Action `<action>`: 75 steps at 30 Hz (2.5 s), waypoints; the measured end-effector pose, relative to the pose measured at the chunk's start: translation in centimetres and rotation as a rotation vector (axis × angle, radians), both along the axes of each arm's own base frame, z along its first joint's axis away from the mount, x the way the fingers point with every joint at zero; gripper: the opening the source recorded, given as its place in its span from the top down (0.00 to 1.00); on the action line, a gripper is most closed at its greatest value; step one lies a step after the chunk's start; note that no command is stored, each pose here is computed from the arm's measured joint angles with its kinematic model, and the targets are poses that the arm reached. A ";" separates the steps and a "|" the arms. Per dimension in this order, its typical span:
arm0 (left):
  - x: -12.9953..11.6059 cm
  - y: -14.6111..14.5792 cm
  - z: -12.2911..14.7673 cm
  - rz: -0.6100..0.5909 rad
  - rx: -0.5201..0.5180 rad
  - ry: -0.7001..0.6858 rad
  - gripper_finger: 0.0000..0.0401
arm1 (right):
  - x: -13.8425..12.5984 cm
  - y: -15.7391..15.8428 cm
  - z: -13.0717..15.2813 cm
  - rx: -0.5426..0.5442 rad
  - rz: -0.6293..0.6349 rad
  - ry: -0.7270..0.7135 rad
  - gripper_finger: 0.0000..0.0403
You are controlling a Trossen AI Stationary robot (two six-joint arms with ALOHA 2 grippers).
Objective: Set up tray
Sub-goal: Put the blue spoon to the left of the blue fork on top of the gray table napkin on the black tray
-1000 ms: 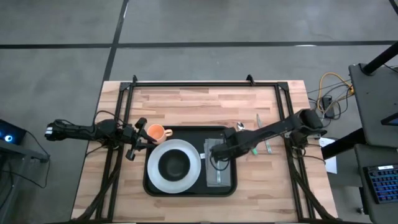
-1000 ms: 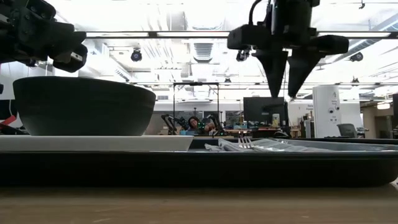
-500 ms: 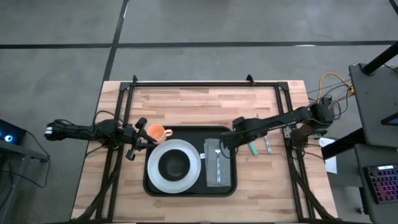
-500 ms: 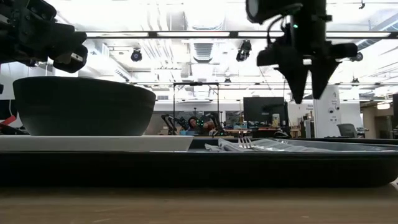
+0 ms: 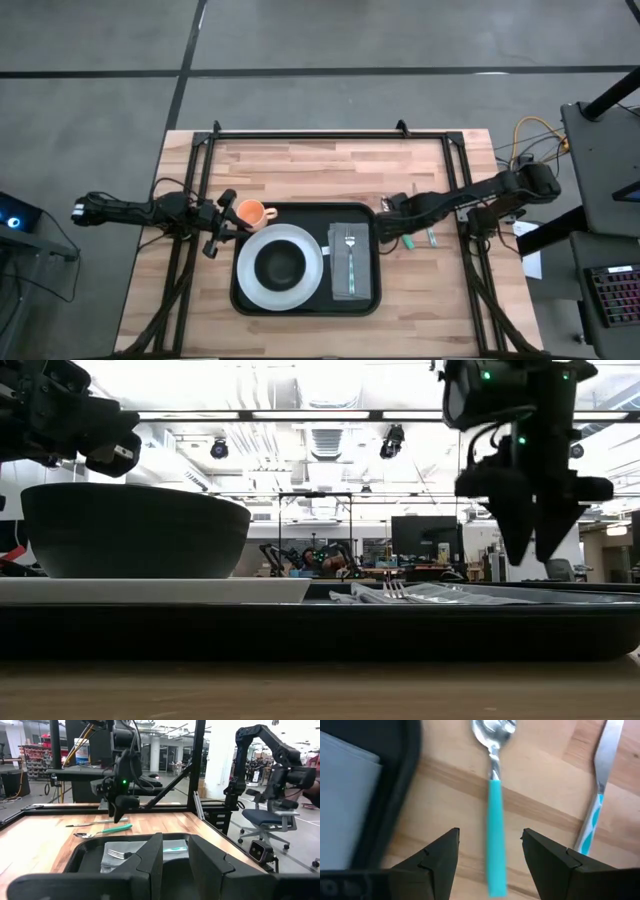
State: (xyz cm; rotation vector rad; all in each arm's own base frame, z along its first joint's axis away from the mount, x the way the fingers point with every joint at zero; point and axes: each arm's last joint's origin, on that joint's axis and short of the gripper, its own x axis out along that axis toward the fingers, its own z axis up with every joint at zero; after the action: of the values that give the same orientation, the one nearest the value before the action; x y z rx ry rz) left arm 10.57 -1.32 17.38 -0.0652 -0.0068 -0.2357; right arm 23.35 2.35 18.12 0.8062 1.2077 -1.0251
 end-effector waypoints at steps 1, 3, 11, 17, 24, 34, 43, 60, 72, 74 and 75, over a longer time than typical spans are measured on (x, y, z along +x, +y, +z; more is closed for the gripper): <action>0.0 0.0 0.0 0.000 0.000 0.000 0.81 | -0.2 -0.1 -0.2 0.001 0.004 0.012 0.49; 0.0 0.0 0.0 0.000 0.000 0.001 0.81 | -0.5 -0.3 -0.8 0.013 0.005 0.031 0.49; 0.0 0.0 0.0 0.000 0.000 0.001 0.81 | -0.8 -1.3 -2.8 0.051 0.040 -0.005 0.49; 0.0 0.0 0.0 0.000 0.000 0.001 0.81 | -1.0 -1.9 -3.7 0.073 0.054 -0.032 0.49; 0.0 0.0 0.0 0.000 0.000 0.001 0.81 | -1.6 -2.1 -4.8 0.101 0.050 -0.037 0.49; 0.0 0.0 0.0 0.000 0.000 0.001 0.81 | -1.6 -2.0 -4.8 0.112 0.058 -0.043 0.65; 0.0 0.0 0.0 0.000 0.000 0.001 0.81 | -1.7 -2.1 -4.9 0.115 0.055 -0.036 0.90; 0.0 0.0 0.0 0.000 0.000 0.001 0.81 | 0.5 -1.6 -2.6 0.111 -0.111 -0.143 0.90; 0.0 0.0 0.0 0.000 0.000 0.001 0.81 | 2.7 2.3 0.9 0.097 -0.200 -0.232 0.90; 0.0 0.0 0.0 0.000 0.000 0.001 0.81 | 3.3 3.2 1.0 0.091 -0.206 -0.236 0.90; 0.0 0.0 0.0 0.000 0.000 0.001 0.81 | 3.5 3.6 0.9 0.090 -0.210 -0.227 0.90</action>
State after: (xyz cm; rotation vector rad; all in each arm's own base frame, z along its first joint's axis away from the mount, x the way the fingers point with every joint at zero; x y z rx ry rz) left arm 10.57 -1.32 17.37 -0.0652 -0.0059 -0.2354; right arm 26.90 5.90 18.98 1.1077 0.9950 -1.0224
